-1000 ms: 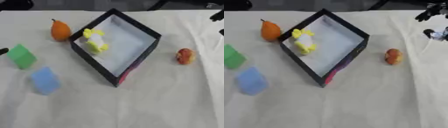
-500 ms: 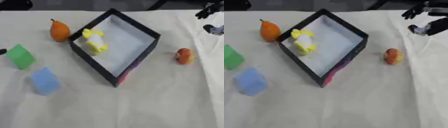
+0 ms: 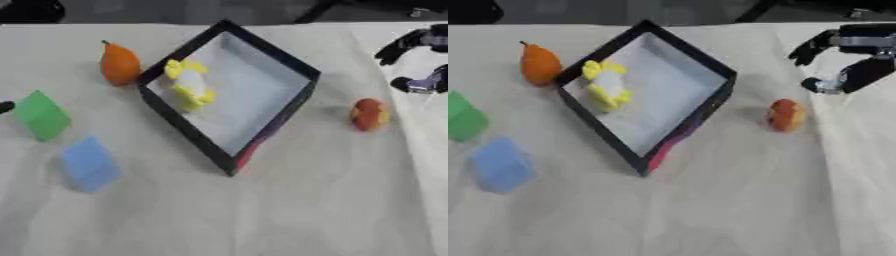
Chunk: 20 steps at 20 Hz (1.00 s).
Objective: Pick up objects on the table and place them in the box.
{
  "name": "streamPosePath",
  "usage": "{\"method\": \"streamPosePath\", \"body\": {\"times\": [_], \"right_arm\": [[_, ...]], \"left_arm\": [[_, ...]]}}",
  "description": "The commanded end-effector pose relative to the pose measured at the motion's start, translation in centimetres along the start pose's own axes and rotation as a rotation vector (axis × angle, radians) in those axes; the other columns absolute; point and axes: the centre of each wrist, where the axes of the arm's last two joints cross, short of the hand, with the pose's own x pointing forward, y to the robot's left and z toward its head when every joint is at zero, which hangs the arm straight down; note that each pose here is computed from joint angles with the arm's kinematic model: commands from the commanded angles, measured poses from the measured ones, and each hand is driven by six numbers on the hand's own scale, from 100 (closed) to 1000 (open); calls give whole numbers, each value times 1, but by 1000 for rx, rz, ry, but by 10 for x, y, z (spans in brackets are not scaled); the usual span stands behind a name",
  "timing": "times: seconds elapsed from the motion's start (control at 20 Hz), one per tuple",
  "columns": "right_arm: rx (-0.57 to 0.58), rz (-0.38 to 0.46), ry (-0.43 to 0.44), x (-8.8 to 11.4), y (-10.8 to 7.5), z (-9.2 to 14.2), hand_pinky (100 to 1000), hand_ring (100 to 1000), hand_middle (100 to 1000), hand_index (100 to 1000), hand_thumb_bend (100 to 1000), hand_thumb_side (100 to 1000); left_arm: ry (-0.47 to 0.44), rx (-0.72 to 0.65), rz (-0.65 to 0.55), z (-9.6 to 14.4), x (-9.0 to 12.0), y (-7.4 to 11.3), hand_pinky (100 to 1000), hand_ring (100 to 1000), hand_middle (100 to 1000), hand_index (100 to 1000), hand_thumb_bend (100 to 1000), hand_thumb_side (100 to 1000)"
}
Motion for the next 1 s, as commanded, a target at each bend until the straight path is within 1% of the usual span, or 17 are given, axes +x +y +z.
{"method": "streamPosePath", "body": {"times": [0.05,0.15,0.2,0.25,0.3,0.4,0.5,0.75,1.0], "right_arm": [[66,67,-50,14,-16,14,920,796,751,895,206,528],[62,65,-49,27,-15,13,922,800,754,894,221,526],[63,69,-46,33,-13,12,926,807,762,895,255,520],[64,71,-41,40,-11,11,926,807,763,896,257,519],[64,74,-35,45,-9,10,928,812,769,901,280,504],[62,86,-15,56,-5,8,928,816,772,905,323,523],[61,99,6,64,-2,6,928,817,773,915,340,515],[73,116,26,77,5,1,928,825,774,928,376,490],[77,124,46,77,8,-2,931,839,784,935,395,477]], "left_arm": [[-27,-23,-25,-4,9,1,795,1000,812,834,144,821],[-28,-24,-25,-5,9,1,795,1000,812,834,145,820],[-29,-25,-25,-5,9,1,795,1000,812,834,145,820],[-29,-27,-24,-5,9,0,795,1000,811,834,145,820],[-30,-28,-24,-5,9,0,795,1000,810,834,144,820],[-30,-32,-23,-5,9,0,795,1000,808,833,144,820],[-30,-36,-23,-6,9,0,796,1000,807,832,143,820],[-27,-45,-24,-5,8,-1,796,1000,813,832,143,824],[-25,-51,-25,-5,7,-2,797,1000,816,831,142,825]]}}
